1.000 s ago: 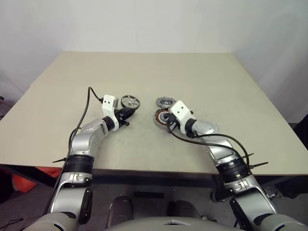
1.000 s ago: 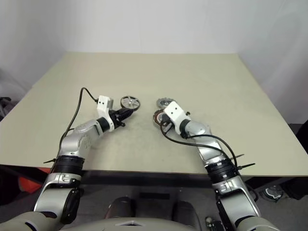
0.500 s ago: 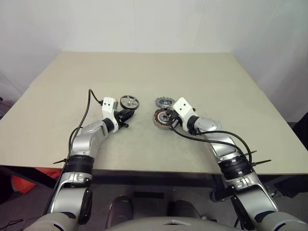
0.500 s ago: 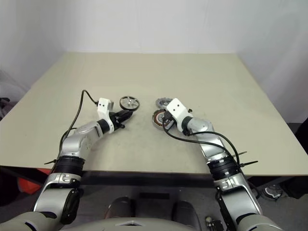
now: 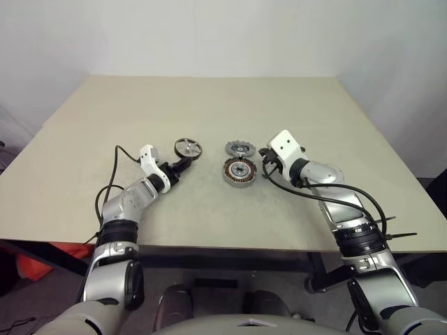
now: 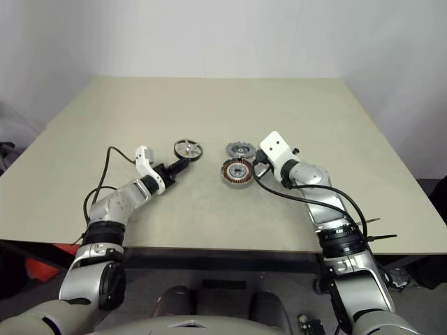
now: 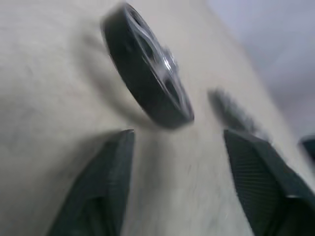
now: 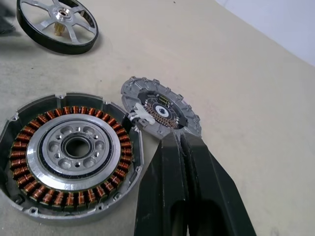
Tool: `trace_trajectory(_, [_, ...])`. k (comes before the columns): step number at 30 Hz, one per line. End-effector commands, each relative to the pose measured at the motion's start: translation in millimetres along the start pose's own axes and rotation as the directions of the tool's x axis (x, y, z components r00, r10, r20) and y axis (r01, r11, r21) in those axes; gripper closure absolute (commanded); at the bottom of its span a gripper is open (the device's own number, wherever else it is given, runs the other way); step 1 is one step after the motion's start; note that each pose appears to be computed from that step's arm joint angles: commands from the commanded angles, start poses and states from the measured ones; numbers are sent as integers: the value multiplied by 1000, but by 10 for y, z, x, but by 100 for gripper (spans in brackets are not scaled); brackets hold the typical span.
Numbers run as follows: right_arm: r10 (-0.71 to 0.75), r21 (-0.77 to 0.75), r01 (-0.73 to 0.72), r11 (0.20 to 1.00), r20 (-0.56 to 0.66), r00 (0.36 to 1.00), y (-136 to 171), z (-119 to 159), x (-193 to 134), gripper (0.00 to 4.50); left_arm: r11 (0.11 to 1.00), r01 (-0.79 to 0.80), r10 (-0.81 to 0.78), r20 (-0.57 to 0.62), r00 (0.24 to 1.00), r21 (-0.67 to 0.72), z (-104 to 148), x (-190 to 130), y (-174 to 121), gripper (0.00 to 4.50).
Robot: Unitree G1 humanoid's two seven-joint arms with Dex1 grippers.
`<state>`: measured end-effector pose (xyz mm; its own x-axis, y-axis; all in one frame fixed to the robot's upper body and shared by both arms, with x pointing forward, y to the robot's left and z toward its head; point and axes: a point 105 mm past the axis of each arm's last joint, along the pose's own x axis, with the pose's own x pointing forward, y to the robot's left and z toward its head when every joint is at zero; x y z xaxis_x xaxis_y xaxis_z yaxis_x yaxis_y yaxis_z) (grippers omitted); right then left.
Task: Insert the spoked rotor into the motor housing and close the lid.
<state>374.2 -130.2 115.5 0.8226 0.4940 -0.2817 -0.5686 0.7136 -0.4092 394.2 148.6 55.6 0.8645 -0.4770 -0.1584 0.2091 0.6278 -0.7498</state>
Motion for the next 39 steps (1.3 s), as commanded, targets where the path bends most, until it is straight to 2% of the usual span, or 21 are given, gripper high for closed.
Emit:
trace_trajectory(1, [-36, -34, 38, 999, 68, 997, -117, 231, -65, 450, 987, 0, 9, 59, 998, -159, 83, 47, 37, 158])
trace_trajectory(9, [-49, -42, 52, 998, 64, 997, -170, 238, -90, 450, 958, 7, 12, 67, 998, -287, 39, 255, -12, 158])
trace_trajectory(14, [-58, -42, 61, 997, 70, 996, -181, 259, -91, 450, 949, 12, 6, 56, 998, -316, 7, 346, -57, 158])
trace_trajectory(21, [-89, -37, 91, 995, 59, 994, -238, 217, -124, 450, 929, 41, -23, 55, 998, -368, 2, 340, -80, 386])
trace_trajectory(26, [-97, -39, 99, 994, 52, 994, -246, 194, -118, 450, 927, 49, -32, 53, 998, -372, -17, 305, -53, 408])
trace_trajectory(32, [-114, -47, 116, 992, 41, 993, -290, 172, -143, 450, 908, 105, -86, 65, 994, -406, 10, 307, -151, 408])
trace_trajectory(36, [-145, -82, 143, 986, -21, 989, -397, 30, -252, 450, 830, 289, -264, 120, 957, -477, 139, 307, -508, 408])
trace_trajectory(39, [-176, -202, 147, 968, -135, 975, -494, -218, -414, 450, 758, 416, -426, 100, 899, -502, 103, 263, -856, 408])
